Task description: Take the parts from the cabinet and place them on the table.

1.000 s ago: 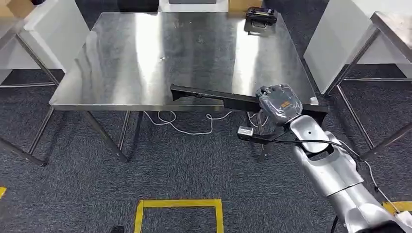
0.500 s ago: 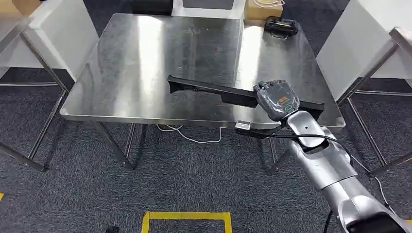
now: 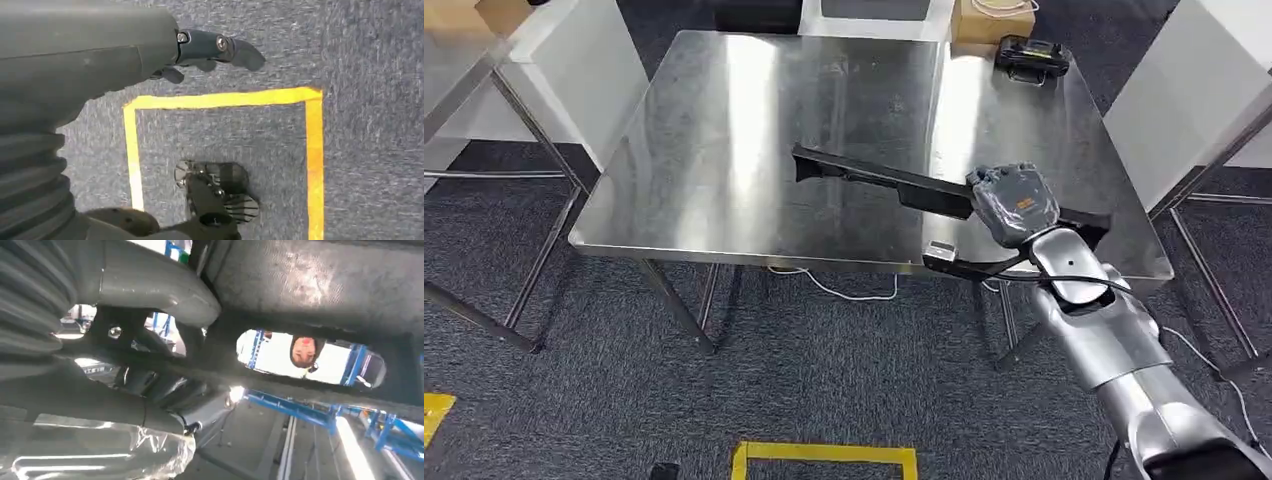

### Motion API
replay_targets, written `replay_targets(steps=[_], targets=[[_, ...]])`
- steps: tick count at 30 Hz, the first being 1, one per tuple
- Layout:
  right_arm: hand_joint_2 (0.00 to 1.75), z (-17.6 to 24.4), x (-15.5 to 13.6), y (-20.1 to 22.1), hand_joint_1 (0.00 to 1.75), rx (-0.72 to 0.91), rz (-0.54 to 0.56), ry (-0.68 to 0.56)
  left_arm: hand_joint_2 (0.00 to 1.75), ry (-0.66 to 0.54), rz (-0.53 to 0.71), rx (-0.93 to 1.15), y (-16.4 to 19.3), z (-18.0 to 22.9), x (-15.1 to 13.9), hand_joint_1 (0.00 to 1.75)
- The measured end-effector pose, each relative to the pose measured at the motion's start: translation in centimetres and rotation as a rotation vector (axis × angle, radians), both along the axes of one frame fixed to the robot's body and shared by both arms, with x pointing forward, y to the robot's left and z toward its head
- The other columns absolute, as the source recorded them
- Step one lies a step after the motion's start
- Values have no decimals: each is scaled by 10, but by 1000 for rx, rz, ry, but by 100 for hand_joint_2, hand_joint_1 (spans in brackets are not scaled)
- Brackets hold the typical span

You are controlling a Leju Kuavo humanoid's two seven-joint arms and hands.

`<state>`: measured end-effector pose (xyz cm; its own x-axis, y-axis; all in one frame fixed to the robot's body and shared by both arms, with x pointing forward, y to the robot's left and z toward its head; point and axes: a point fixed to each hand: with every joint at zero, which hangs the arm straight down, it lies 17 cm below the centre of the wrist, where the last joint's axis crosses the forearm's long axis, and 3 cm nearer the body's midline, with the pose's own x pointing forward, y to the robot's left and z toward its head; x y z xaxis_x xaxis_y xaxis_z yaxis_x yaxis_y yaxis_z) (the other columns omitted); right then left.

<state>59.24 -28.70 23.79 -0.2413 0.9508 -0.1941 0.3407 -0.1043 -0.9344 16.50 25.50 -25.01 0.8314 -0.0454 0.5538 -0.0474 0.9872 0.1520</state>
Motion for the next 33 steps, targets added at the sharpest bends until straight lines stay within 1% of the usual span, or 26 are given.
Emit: replay_targets(steps=[13,23,33], targets=[[175,-8,1,-4,175,-1,-10,19,175,-7,-3,6,2,1,1,0],[175,-13,2,-18,175,0,-39,31,175,-14,-14,15,2,1,2,0],[175,-16,2,-19,175,-2,-42,37,175,-13,-14,15,2,1,2,0]])
